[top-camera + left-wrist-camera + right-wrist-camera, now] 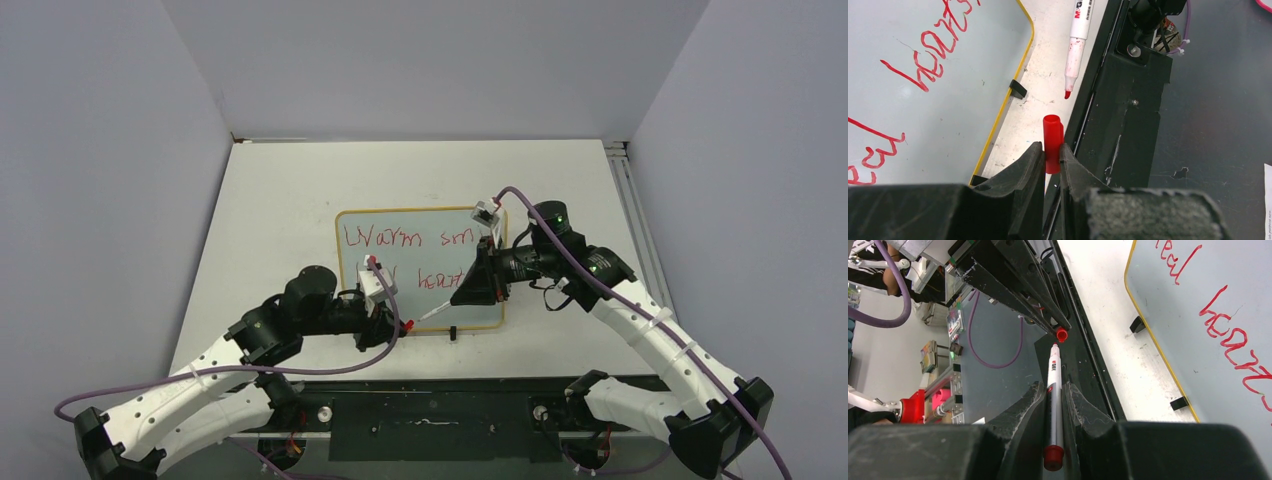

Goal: Write a sentence on the whiteboard
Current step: Close the whiteboard marker at the center of the board.

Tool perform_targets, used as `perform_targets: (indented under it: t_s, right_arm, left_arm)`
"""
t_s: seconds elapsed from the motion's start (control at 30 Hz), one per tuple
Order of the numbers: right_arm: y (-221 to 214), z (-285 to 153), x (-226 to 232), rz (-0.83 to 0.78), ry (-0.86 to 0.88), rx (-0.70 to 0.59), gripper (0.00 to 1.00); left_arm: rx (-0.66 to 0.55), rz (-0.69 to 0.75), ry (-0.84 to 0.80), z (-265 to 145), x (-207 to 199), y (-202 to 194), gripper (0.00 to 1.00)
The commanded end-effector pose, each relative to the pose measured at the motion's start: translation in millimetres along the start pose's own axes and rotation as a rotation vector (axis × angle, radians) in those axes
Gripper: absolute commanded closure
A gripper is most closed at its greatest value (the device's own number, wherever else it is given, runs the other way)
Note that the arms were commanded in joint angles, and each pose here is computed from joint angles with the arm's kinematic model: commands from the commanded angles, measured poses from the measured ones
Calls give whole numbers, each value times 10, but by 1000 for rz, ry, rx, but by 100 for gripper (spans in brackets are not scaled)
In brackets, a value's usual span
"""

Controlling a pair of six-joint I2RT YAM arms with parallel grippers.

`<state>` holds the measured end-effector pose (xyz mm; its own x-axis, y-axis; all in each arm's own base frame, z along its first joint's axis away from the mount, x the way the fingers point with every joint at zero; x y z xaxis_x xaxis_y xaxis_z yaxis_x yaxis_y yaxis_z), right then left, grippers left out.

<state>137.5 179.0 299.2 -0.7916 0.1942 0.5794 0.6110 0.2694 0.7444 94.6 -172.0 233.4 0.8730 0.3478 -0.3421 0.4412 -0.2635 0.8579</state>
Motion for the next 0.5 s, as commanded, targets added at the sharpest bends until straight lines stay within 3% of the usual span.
perform_targets:
  t_s: [0.0, 0.47]
  right_arm:
    - [9, 26, 14, -44, 34, 3, 95]
    - [-18, 89, 2, -43, 48, 26, 95]
  left_arm:
    - [-16, 27, -5, 2, -18, 38, 100]
    - [-6, 34, -26, 20, -47, 19, 100]
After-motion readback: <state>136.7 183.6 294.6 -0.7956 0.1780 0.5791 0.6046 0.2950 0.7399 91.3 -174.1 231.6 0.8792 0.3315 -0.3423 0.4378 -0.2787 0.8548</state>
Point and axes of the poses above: each gripper's point midway between its finger pads, its own z axis out along the fingers, its own x axis along the line the jaws close on, y = z × x, the point moved 9 cm from there along -z, back along the fingers, and after that the axes turned 5 degrees about -z, right-handed, at the moved point
